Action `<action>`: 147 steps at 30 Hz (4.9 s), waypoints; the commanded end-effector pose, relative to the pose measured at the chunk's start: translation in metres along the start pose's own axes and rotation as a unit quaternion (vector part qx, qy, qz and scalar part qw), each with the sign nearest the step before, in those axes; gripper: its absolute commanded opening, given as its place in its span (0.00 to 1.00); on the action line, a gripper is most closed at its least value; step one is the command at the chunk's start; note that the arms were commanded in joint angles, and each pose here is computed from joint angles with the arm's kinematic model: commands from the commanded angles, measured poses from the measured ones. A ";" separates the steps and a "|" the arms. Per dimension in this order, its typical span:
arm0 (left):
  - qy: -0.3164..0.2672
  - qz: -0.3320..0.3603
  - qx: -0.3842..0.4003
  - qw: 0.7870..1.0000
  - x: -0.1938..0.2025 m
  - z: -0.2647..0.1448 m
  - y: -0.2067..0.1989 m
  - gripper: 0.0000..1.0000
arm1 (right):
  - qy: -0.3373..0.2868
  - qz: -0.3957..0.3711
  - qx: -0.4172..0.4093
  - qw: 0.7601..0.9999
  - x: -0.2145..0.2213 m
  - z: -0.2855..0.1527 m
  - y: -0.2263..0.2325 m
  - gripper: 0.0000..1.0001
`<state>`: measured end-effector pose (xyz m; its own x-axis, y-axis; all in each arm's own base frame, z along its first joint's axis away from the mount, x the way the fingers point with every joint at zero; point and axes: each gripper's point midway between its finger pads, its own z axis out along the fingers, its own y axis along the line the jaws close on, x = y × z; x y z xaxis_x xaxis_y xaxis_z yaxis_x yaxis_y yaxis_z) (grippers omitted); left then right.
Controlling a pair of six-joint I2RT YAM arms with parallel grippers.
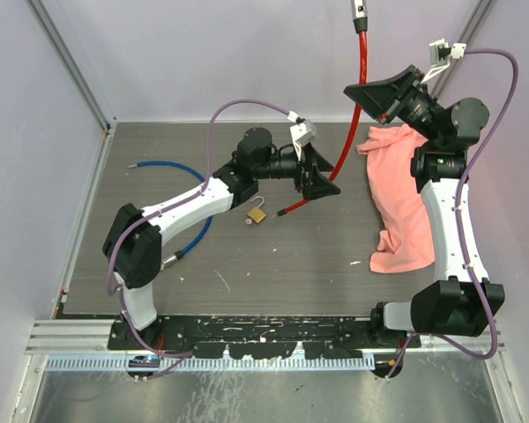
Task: Lock with the key
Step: Adjust the lock.
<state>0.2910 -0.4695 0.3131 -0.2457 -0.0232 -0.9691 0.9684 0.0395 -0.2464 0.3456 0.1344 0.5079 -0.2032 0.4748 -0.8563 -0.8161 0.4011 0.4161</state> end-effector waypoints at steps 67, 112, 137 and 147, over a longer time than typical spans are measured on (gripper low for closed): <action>0.037 0.856 -0.190 0.479 -0.014 -0.026 -0.060 0.98 | 0.078 0.217 -0.054 0.972 -0.016 0.037 0.047 0.01; 0.076 0.769 -0.151 0.616 0.025 0.005 -0.068 0.00 | 0.100 0.045 0.006 0.994 0.030 0.031 0.003 0.01; -0.144 -0.129 0.125 0.973 -0.097 -0.079 -0.105 0.00 | -0.006 -0.281 -0.157 0.947 0.081 -0.019 0.035 0.01; -0.060 -0.197 0.213 0.955 -0.073 -0.084 -0.118 0.00 | 0.038 -0.377 -0.085 0.921 0.073 -0.004 -0.014 0.01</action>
<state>0.2104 -0.4036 0.3935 -0.5919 -0.1436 -0.7931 0.7865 -0.3181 -0.5294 0.3330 0.1667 0.4008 0.1925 0.1865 -0.9634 -0.9114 0.3979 -0.1051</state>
